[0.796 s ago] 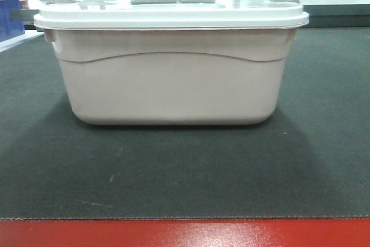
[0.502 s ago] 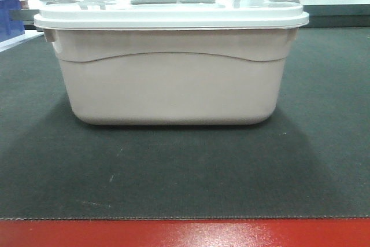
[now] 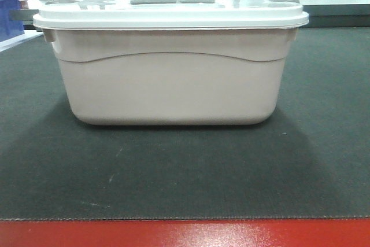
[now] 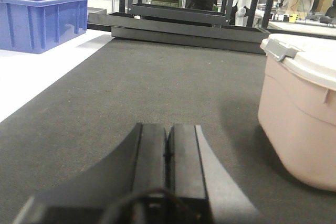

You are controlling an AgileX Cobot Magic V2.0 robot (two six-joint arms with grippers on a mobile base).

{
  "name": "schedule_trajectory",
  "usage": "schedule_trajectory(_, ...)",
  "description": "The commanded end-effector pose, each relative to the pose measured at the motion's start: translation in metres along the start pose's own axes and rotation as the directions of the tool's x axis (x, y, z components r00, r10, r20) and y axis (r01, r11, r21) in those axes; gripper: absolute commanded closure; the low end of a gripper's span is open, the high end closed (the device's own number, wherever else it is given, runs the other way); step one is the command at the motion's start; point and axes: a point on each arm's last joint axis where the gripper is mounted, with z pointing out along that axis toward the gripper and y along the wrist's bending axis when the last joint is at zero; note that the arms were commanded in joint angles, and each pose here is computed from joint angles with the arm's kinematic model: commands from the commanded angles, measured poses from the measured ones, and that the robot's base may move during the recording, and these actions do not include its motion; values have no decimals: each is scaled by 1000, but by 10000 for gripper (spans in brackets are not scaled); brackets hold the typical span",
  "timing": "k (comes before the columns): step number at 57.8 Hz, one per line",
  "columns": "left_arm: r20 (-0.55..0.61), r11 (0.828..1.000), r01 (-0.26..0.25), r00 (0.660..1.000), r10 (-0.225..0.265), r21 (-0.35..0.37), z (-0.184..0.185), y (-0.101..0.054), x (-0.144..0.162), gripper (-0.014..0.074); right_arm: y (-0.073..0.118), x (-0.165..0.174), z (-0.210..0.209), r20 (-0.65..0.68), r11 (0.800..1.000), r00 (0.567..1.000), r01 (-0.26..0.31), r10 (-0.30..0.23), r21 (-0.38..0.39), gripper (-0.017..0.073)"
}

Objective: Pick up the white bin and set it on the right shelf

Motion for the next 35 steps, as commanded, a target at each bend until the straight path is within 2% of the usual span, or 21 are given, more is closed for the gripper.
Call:
schedule_trajectory(1, 96, 1000, 28, 995, -27, -5, -1, 1, -7, 720, 0, -22, -4, 177, 1000, 984, 18, -18, 4, 489)
schedule_trajectory(7, 173, 1000, 29, 984, -27, -9, -2, 1, -14, 720, 0, -26, -5, 228, 1000, 973, 16, -17, 6, 489)
schedule_trajectory(12, 279, 1000, 30, 960, -26, -10, -4, 1, -30, 720, 0, -40, -9, 338, 1000, 941, 14, -17, 9, 489)
schedule_trajectory(15, 294, 1000, 30, 955, -27, -6, -5, 0, -42, 720, 1, -54, -13, 393, 1000, 919, 14, -16, 8, 489)
schedule_trajectory(19, 276, 1000, 13, 961, -14, 6, -6, -3, -65, 720, 2, -77, -19, 440, 1000, 898, 14, -15, 5, 489)
schedule_trajectory(22, 251, 999, -32, 968, 29, 7, -7, -7, -87, 719, 3, -97, -25, 462, 1000, 887, 15, -14, 2, 489)
schedule_trajectory(26, 216, 997, -76, 974, 73, 4, -6, -10, -121, 717, 5, -123, -27, 446, 1000, 895, 16, -13, -3, 489)
schedule_trajectory(35, 78, 998, -59, 995, 57, 20, 16, -16, -173, 671, 8, -165, -14, 361, 1000, 933, 18, -14, -7, 463)
